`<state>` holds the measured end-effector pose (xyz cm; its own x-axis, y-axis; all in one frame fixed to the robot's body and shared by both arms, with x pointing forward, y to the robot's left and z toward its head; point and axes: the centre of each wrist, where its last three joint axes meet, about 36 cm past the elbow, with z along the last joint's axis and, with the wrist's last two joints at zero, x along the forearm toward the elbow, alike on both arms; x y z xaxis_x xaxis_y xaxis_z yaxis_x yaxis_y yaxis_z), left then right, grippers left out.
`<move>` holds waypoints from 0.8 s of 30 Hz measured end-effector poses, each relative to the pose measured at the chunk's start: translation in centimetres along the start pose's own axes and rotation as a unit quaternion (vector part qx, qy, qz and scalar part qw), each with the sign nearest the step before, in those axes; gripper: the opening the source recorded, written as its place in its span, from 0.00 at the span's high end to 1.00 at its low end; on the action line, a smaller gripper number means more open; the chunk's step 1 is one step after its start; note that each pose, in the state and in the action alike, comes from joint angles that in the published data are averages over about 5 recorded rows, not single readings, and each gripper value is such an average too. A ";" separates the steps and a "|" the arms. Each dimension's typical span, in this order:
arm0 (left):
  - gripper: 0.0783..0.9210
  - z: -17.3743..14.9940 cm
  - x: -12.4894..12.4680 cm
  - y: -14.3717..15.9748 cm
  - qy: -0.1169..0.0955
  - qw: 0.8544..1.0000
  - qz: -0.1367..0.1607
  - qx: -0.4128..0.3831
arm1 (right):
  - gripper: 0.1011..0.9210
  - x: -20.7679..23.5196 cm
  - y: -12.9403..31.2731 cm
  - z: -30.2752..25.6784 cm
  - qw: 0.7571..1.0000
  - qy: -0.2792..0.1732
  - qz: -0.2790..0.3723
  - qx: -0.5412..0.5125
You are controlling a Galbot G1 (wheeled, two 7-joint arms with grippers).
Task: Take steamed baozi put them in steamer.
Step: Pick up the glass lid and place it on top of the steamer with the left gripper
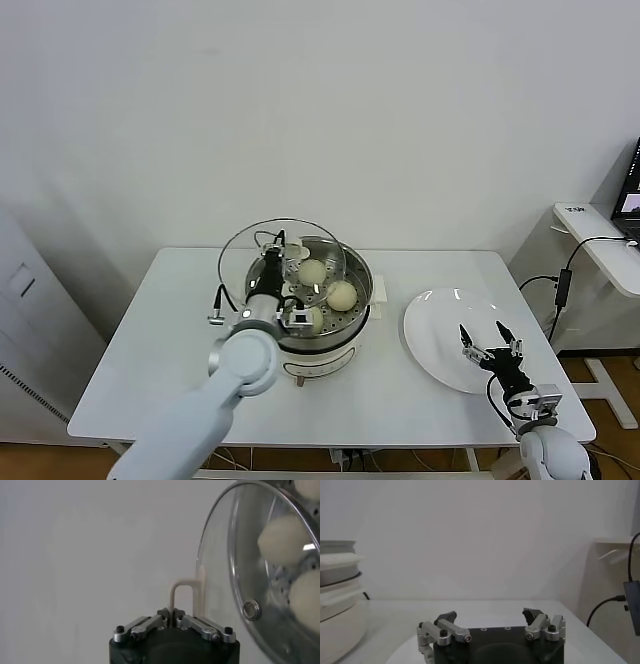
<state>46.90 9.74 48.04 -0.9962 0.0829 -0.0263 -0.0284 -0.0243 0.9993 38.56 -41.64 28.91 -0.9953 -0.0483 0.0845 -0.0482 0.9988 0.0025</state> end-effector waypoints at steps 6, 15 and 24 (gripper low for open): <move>0.96 -1.8 0.2 -0.5 -0.009 1.000 0.003 0.006 | 0.12 0.0 0.0 0.1 1.000 0.000 0.000 0.000; 0.96 -3.4 0.6 -1.6 -0.015 1.000 0.006 0.010 | 0.12 0.0 0.4 0.4 1.000 0.002 0.000 0.002; 0.96 -4.4 1.0 -2.2 -0.019 1.000 0.004 0.015 | 0.12 0.1 0.6 0.5 1.000 0.003 -0.001 0.003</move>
<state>45.65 5.51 45.66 -0.9926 0.1205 -0.0177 -0.0173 0.0041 0.9998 38.39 -41.09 28.44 -0.9947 -0.0500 0.0901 -0.0505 0.9987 -0.0028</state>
